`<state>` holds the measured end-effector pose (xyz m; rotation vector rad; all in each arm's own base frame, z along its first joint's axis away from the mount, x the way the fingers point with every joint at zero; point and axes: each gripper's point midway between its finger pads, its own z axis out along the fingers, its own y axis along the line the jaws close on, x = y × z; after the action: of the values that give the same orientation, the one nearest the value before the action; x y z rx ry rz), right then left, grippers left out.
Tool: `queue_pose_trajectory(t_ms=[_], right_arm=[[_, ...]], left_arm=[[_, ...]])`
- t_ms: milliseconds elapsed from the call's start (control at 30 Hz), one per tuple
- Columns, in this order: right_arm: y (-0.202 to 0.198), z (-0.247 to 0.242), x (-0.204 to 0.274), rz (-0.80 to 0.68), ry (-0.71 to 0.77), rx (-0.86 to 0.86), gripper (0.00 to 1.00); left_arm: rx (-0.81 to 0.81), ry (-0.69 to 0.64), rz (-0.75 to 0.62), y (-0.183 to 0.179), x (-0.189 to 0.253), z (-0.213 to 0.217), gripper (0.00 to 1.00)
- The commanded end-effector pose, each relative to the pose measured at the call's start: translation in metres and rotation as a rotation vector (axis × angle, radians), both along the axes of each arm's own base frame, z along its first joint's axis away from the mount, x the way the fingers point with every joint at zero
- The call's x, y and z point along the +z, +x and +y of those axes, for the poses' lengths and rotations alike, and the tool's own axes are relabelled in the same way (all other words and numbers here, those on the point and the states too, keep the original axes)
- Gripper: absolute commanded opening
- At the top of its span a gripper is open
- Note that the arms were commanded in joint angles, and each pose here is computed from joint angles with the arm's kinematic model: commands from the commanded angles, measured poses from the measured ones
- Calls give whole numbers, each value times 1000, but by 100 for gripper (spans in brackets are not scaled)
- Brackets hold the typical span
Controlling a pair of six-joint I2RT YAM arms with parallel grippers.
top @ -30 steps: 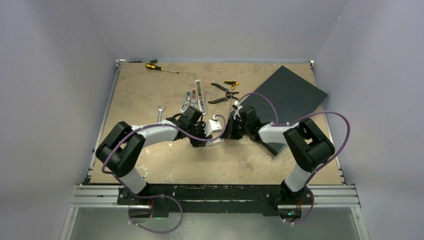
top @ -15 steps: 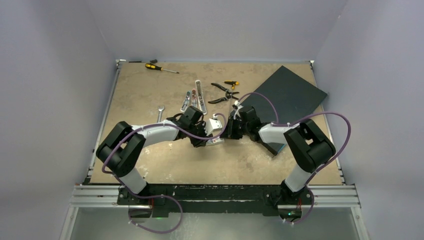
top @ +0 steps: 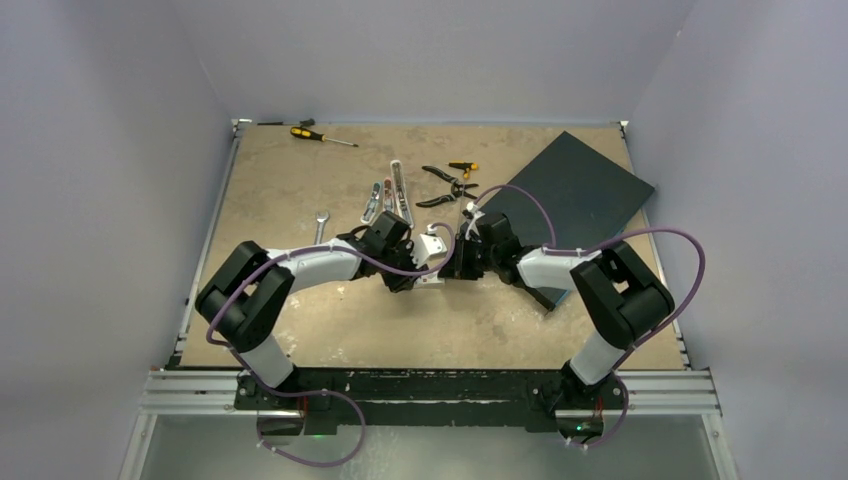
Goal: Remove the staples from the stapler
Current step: Close the staple box at the center of the board.
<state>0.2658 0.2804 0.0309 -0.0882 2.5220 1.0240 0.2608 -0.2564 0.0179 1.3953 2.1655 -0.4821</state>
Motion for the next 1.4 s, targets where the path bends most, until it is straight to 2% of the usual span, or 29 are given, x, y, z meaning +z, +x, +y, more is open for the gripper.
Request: queue_pose_trajectory(t_ms=[0,400,700,1067,1100,1133,1233,1367], right_arm=[[-11,12,6,18,26,50,16],[-7,11,-3,5,6,48,16],[-3,14,3,-11,3,61,17],[3,-2,27,-78,-65,11,35],[3,-4,28,-80,-70,5,36],[3,-5,29,-83,-75,-1,36],[3,-10,29,-79,-98,-16,38],[5,-18,25,-75,-144,-36,41]], left_arm=[[-16,-27,-26,8,0,-16,23],[-123,-55,-22,-11,3,-33,24],[-123,-53,-29,-11,3,-33,24],[-115,-59,-58,-8,9,-31,39],[-112,-64,-62,-8,12,-31,42],[-114,-67,-62,-9,12,-31,57],[-119,-78,-62,-12,17,-31,79],[-110,-85,-71,-13,22,-28,90]])
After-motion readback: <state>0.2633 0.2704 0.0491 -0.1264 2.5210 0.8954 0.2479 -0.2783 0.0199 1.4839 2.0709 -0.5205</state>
